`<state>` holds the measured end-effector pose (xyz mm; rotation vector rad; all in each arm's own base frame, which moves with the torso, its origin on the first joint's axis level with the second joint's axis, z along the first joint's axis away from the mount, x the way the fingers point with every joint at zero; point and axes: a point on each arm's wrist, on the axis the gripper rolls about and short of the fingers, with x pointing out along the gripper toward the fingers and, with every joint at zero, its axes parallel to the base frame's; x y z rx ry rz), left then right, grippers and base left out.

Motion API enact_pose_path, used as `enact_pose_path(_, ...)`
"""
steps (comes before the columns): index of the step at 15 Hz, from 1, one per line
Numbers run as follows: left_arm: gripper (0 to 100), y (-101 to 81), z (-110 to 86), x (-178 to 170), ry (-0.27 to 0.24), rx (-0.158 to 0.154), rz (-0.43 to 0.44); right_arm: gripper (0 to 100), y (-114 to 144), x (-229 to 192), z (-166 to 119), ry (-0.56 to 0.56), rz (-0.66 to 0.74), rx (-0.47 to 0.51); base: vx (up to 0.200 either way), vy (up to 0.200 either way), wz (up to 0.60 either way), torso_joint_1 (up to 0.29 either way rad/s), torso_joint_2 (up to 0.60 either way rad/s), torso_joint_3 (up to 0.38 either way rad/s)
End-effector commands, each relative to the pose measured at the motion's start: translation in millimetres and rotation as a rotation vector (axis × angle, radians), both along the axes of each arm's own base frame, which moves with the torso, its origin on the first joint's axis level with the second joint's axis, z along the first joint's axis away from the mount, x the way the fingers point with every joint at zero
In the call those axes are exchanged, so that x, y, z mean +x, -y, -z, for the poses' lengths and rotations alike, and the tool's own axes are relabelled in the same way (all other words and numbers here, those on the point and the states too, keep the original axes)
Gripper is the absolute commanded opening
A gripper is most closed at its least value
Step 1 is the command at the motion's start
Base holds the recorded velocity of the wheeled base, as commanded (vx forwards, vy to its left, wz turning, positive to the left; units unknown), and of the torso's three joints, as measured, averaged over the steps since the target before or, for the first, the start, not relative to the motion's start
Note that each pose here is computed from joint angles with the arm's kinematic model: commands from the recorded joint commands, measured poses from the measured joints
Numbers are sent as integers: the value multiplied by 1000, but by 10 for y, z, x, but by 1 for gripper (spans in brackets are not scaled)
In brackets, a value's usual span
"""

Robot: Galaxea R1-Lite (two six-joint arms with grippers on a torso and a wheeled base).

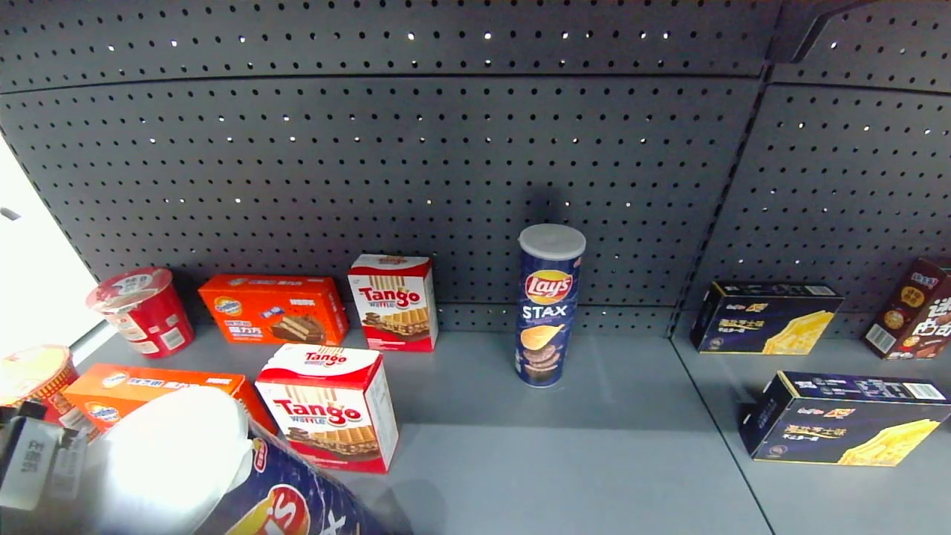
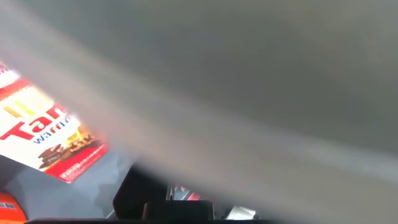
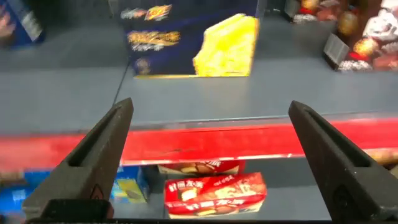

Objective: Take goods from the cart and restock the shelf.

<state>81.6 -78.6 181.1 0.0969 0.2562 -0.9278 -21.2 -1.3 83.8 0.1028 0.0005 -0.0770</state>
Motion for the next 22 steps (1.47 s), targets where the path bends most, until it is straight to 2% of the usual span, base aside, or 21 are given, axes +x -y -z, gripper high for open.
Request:
enact_pose_path(1, 0, 9, 2, 22, -12, 4, -4, 100, -13, 111, -775, 68, -102, 144, 0, 0, 0, 0, 0, 0)
enact_pose_path(2, 0, 29, 48, 18, -22, 19, 11, 100, -30, 158, -959, 70, -175, 3, 0, 0, 0, 0, 0, 0)
enact_pose_path(3, 0, 43, 34, 49, -26, 20, 2, 100, -31, 169, -1007, 72, -177, 18, 0, 0, 0, 0, 0, 0)
enact_pose_path(4, 0, 83, 33, 88, -29, 29, 7, 100, -32, 170, -985, 60, -187, -19, 0, 0, 0, 0, 0, 0)
enact_pose_path(5, 0, 123, -26, 128, -6, 12, 11, 100, -34, 195, -978, 31, -197, -77, 0, 0, 0, 0, 0, 0)
enact_pose_path(6, 0, 178, -44, 201, -2, 13, 5, 100, -39, 230, -966, -15, -228, -96, 0, 0, 0, 0, 0, 0)
enact_pose_path(7, 0, 178, -44, 201, -2, 13, 5, 100, -39, 230, -966, -15, -228, -96, 0, 0, 0, 0, 0, 0)
enact_pose_path(8, 0, 308, -51, 352, 57, 51, 21, 100, -73, 375, -1073, -70, -378, -109, 0, 0, 0, 0, 0, 0)
enact_pose_path(10, 0, 338, -89, 466, 65, 59, -8, 100, -138, 625, -1293, -115, -480, -132, 0, 0, 0, 0, 0, 0)
enact_pose_path(13, 0, 367, -241, 521, 96, 27, -17, 100, -272, 898, -1529, -140, -592, -144, 0, 0, 0, 0, 0, 0)
enact_pose_path(19, 0, 401, -378, 526, 135, -2, -11, 100, -525, 1288, -1758, -160, -697, -164, 0, 0, 0, 0, 0, 0)
enact_pose_path(20, 0, 417, -427, 510, 128, 2, 3, 100, -574, 1382, -1763, -181, -704, -167, 0, 0, 0, 0, 0, 0)
enact_pose_path(22, 0, 402, -443, 442, 87, 32, 27, 100, -628, 1457, -1804, -184, -719, -171, 0, 0, 0, 0, 0, 0)
